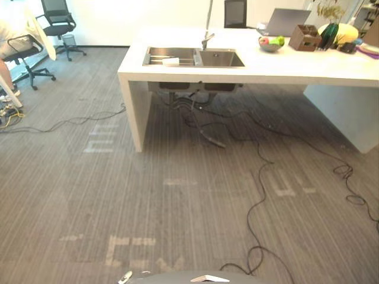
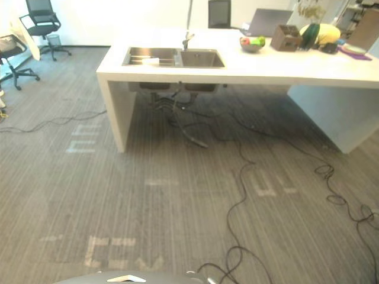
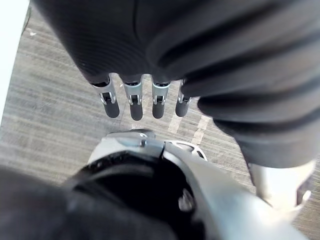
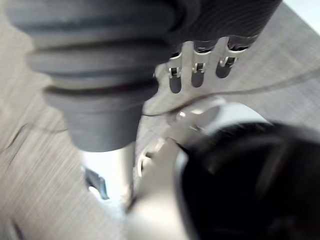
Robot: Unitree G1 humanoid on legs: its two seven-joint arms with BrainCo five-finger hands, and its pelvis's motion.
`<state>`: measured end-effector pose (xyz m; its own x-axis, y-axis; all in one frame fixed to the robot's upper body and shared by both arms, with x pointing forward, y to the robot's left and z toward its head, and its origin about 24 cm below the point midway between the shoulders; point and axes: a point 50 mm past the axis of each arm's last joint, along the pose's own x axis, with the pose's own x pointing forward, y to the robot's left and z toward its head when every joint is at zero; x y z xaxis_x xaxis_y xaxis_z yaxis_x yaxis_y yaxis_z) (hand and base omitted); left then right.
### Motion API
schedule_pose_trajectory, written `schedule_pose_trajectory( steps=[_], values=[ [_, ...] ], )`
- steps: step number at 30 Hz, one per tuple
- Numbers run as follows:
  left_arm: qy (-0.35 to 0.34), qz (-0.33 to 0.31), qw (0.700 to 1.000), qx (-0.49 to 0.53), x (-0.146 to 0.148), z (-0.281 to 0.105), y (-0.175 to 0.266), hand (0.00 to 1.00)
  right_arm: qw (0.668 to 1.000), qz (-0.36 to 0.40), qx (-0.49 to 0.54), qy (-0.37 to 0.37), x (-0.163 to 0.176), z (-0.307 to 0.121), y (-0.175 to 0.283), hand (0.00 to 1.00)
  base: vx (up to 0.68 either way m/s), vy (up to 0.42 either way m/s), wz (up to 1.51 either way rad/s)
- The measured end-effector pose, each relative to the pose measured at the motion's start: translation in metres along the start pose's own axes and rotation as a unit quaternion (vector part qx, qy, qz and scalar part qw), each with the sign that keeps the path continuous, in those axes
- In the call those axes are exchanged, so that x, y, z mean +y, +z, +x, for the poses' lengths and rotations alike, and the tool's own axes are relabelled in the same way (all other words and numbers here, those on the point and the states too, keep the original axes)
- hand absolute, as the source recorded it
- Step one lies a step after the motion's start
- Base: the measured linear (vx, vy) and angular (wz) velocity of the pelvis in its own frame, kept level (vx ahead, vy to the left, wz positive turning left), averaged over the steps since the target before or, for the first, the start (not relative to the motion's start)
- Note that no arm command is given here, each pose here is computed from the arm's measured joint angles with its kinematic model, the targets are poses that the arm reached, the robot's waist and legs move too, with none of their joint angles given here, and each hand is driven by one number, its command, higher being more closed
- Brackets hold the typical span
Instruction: Walk over to the sink, pick up the cup, carry it to the dishwasher, place the cup inside the dishwasher, then close the dishwasher door
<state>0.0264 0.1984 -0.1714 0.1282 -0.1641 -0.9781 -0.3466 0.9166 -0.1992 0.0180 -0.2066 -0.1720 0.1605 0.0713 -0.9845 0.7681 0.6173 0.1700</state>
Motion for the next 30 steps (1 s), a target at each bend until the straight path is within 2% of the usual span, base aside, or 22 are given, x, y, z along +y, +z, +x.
schedule_pose_trajectory(
  steps=[3, 8, 17, 24, 27, 30],
  values=[
    [-0.037, -0.029, 0.999, -0.001, -0.007, 0.001, 0.0, 0.0, 1.0, 0.031, 0.003, 0.0, -0.003, -0.001, -0.002, 0.0, 0.02, -0.014, -0.15],
    [-0.042, -0.045, 0.998, 0.013, -0.005, 0.001, -0.006, 0.0, 0.999, -0.025, -0.019, -0.016, -0.003, 0.0, 0.005, 0.0, 0.08, -0.007, -0.05],
    [-0.036, -0.046, 0.998, 0.002, -0.002, 0.0, -0.003, 0.0, 0.998, -0.044, -0.031, -0.022, 0.013, 0.003, 0.012, 0.0, 0.04, 0.023, -0.04],
    [-0.034, -0.117, 0.992, -0.014, 0.0, -0.001, -0.002, 0.0, 0.999, -0.031, -0.032, -0.026, 0.016, 0.004, 0.01, 0.0, -0.03, 0.01, 0.14],
    [-0.001, -0.124, 0.992, 0.003, 0.003, -0.001, -0.005, 0.0, 0.999, -0.018, -0.025, -0.027, 0.015, 0.004, 0.009, 0.0, -0.03, 0.008, 0.22],
    [0.043, -0.103, 0.994, 0.013, 0.008, -0.001, -0.007, 0.0, 0.999, -0.003, -0.019, -0.034, 0.013, 0.004, 0.008, 0.0, -0.01, -0.006, -0.06]
  ],
)
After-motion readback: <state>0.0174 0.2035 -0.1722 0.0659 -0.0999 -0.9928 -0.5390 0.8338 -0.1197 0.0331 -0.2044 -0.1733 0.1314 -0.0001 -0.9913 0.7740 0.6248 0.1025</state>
